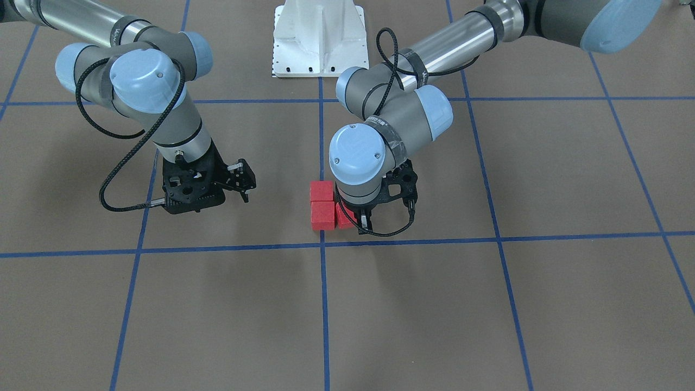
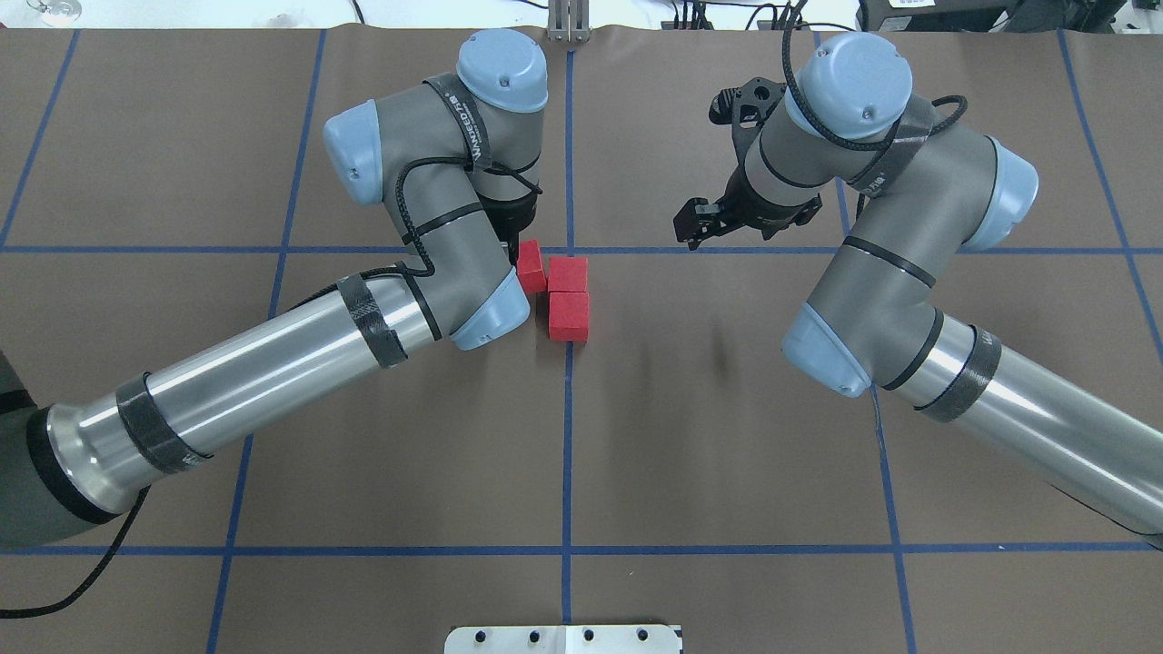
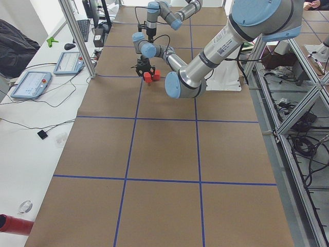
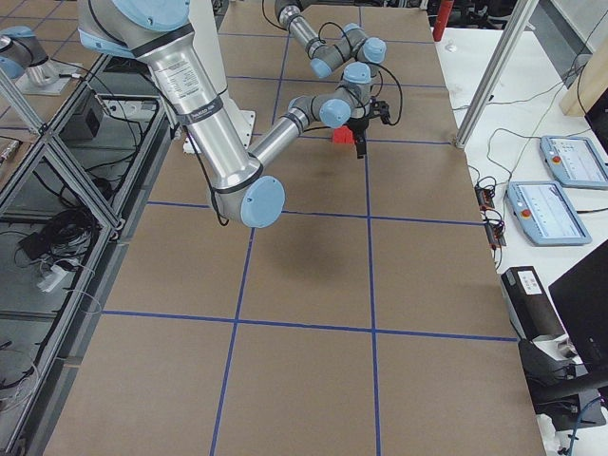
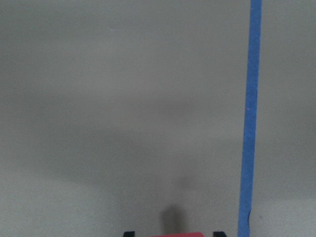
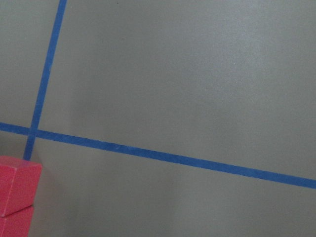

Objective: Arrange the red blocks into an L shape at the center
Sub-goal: 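Lower the red cube with the left gripper beside the farther placed cube and adjust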

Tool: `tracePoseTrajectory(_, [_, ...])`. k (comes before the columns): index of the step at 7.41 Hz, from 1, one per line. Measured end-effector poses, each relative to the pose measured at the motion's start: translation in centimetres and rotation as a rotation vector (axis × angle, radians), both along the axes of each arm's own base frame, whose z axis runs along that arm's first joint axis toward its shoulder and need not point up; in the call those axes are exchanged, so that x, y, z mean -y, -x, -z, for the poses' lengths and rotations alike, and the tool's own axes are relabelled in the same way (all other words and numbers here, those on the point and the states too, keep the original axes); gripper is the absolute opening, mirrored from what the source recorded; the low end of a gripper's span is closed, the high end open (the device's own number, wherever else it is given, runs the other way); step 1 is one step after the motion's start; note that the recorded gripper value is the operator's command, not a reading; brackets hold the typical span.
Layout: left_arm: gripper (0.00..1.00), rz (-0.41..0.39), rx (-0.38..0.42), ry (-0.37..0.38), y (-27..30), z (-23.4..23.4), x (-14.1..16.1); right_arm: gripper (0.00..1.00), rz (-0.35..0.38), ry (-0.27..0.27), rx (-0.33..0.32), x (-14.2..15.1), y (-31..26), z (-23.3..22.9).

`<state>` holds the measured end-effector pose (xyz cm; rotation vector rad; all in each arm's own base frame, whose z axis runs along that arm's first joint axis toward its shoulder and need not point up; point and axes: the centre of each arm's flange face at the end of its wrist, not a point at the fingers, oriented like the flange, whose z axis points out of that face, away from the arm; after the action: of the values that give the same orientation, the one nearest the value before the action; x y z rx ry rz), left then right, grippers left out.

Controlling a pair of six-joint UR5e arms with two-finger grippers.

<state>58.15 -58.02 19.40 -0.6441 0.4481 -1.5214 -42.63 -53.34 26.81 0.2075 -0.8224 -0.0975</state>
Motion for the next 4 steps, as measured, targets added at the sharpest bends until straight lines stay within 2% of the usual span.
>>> tracePoseTrajectory(4, [0.00, 0.001, 0.010, -0.031, -0.29, -0.01, -0.15, 0.99, 0.001, -0.001, 0.000, 0.00, 0.07, 0.04])
